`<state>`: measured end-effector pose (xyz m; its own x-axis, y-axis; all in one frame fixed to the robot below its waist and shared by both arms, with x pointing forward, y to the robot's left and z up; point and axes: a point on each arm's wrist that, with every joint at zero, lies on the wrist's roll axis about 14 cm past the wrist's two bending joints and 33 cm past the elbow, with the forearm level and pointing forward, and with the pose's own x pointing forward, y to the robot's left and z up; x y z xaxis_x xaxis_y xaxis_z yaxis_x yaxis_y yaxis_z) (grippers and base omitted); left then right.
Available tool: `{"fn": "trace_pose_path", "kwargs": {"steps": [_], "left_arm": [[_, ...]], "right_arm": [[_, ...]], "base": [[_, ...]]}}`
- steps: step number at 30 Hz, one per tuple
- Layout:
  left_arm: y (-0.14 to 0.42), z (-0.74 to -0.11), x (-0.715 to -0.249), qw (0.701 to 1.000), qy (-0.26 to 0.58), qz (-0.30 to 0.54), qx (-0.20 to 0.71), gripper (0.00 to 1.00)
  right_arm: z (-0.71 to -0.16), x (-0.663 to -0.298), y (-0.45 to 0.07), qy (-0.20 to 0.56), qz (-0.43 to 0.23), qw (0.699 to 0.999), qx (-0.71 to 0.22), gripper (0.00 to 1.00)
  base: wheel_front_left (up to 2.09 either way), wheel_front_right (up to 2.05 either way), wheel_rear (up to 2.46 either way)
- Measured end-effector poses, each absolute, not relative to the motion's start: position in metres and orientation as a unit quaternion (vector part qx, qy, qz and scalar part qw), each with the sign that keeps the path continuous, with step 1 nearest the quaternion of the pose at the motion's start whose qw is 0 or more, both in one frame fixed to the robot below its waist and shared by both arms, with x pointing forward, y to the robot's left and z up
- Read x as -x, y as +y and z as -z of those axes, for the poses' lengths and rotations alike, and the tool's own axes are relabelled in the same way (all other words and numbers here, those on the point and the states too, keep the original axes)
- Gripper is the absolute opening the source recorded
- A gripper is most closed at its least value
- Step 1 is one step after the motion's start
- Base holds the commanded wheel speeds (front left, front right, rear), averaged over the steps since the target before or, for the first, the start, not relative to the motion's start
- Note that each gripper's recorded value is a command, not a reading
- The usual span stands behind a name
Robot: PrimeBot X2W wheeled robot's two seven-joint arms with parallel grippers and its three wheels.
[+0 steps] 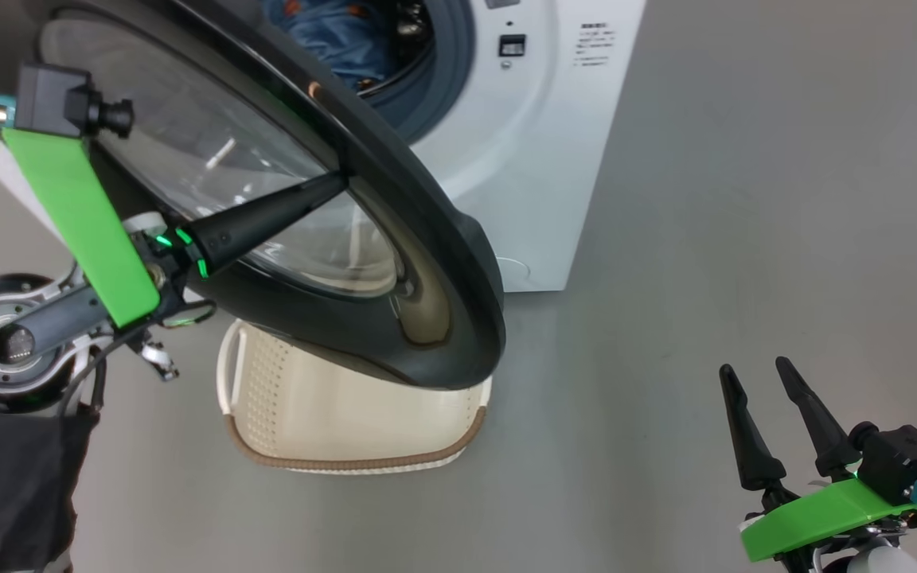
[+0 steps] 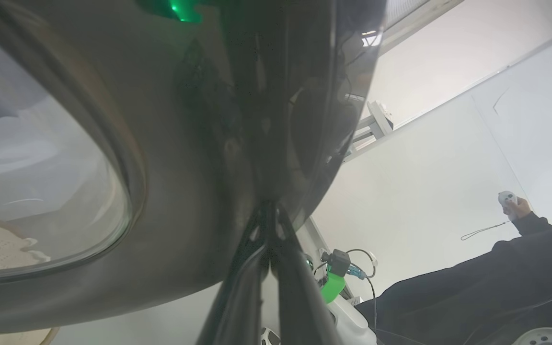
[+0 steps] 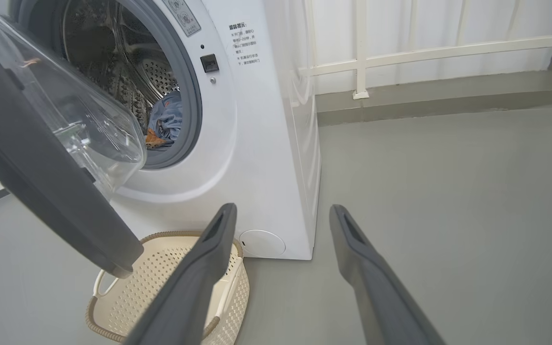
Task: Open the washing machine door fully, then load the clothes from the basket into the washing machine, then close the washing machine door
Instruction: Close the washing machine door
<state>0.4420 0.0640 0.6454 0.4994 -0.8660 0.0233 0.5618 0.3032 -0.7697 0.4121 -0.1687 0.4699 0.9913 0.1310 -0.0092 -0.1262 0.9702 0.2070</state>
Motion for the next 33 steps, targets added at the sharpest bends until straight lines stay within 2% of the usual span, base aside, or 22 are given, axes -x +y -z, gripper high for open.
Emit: {"fn": "trace_pose_path", "kwargs": {"steps": [8, 13, 14, 15, 16, 17, 18, 33], "left_arm": [[0.068, -0.645, -0.445, 0.788, 0.194, 0.443, 0.381, 0.00], [0.090, -0.618, -0.437, 0.809, 0.203, 0.392, 0.389, 0.00], [0.096, -0.611, -0.435, 0.813, 0.205, 0.378, 0.393, 0.05], [0.103, -0.603, -0.433, 0.818, 0.208, 0.363, 0.395, 0.34], [0.110, -0.594, -0.431, 0.824, 0.211, 0.346, 0.396, 0.51], [0.117, -0.586, -0.428, 0.830, 0.214, 0.330, 0.395, 0.92], [0.124, -0.578, -0.426, 0.836, 0.214, 0.313, 0.396, 1.00], [0.191, -0.500, -0.394, 0.879, 0.191, 0.137, 0.414, 1.00]], "right_arm": [[-0.474, -0.410, -0.171, 0.006, -0.059, 0.993, -0.106, 1.00], [-0.481, -0.409, -0.168, -0.003, -0.065, 0.992, -0.106, 1.00], [-0.482, -0.409, -0.167, -0.005, -0.067, 0.992, -0.105, 1.00], [-0.483, -0.409, -0.166, -0.006, -0.069, 0.992, -0.105, 1.00], [-0.484, -0.408, -0.166, -0.007, -0.070, 0.992, -0.104, 1.00], [-0.485, -0.407, -0.165, -0.007, -0.072, 0.992, -0.103, 1.00], [-0.485, -0.406, -0.165, -0.007, -0.073, 0.992, -0.101, 1.00], [-0.475, -0.394, -0.174, 0.010, -0.069, 0.994, -0.089, 1.00]], "base": [[0.00, 0.00, 0.00], [0.00, 0.00, 0.00], [0.00, 0.00, 0.00], [0.00, 0.00, 0.00], [0.00, 0.00, 0.00], [0.00, 0.00, 0.00], [0.00, 0.00, 0.00], [0.00, 0.00, 0.00]]}}
